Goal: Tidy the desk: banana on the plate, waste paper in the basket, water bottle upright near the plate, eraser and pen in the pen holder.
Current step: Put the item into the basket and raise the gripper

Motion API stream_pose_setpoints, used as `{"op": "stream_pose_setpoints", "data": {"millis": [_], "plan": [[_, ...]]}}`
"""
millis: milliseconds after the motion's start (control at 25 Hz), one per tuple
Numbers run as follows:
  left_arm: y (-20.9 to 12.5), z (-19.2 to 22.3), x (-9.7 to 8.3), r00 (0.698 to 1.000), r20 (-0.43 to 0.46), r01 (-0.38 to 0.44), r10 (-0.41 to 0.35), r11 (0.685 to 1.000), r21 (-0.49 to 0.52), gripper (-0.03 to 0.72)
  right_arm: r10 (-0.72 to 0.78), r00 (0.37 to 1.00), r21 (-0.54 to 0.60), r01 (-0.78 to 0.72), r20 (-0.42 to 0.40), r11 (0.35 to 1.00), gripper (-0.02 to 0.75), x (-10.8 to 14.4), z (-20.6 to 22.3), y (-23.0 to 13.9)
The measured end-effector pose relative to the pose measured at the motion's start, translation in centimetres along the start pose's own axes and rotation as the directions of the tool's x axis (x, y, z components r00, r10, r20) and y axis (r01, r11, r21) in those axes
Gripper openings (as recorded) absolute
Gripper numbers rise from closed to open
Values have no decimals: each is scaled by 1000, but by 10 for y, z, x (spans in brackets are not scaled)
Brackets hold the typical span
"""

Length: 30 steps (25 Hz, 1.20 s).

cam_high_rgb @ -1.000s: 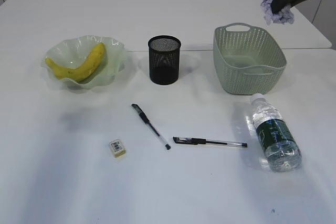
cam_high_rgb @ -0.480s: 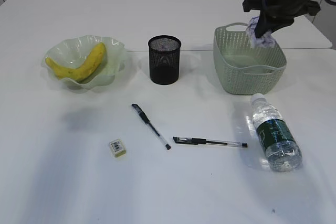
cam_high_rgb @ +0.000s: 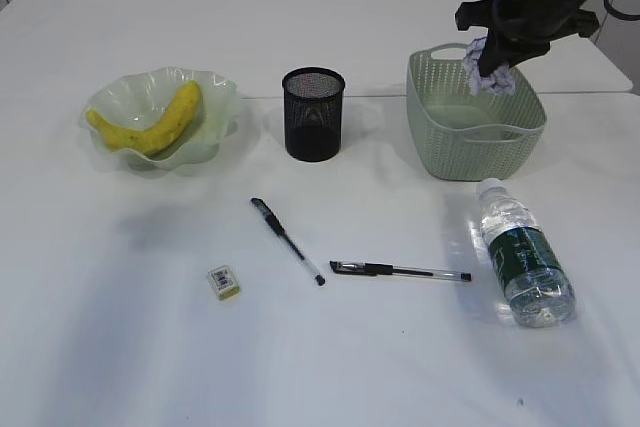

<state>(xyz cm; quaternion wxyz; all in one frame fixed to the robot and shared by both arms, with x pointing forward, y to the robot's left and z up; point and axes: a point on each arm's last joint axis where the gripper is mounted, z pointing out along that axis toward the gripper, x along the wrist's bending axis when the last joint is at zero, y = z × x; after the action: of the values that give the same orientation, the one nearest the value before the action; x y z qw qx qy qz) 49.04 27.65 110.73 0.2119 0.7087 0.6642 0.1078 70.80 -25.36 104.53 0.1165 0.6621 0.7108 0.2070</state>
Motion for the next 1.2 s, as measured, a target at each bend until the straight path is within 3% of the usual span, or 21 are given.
{"op": "stream_pose_setpoints", "data": {"millis": [440, 840, 1000, 1200], "plan": [[2, 0, 0, 1000, -1, 0, 0, 1000, -17, 384, -3, 1000, -14, 4, 7, 1000, 42, -1, 2, 1], [3, 0, 0, 1000, -2, 0, 0, 999, -37, 385, 39, 999, -137, -35, 27, 990, 57, -4, 7, 12], [6, 0, 0, 1000, 1, 3, -3, 998, -67, 385, 53, 998, -164, -46, 38, 985, 136, -5, 7, 15], [10, 0, -2, 1000, 22, 19, -16, 994, -105, 385, 50, 997, -177, -39, 57, 983, 328, -7, 6, 16]]}}
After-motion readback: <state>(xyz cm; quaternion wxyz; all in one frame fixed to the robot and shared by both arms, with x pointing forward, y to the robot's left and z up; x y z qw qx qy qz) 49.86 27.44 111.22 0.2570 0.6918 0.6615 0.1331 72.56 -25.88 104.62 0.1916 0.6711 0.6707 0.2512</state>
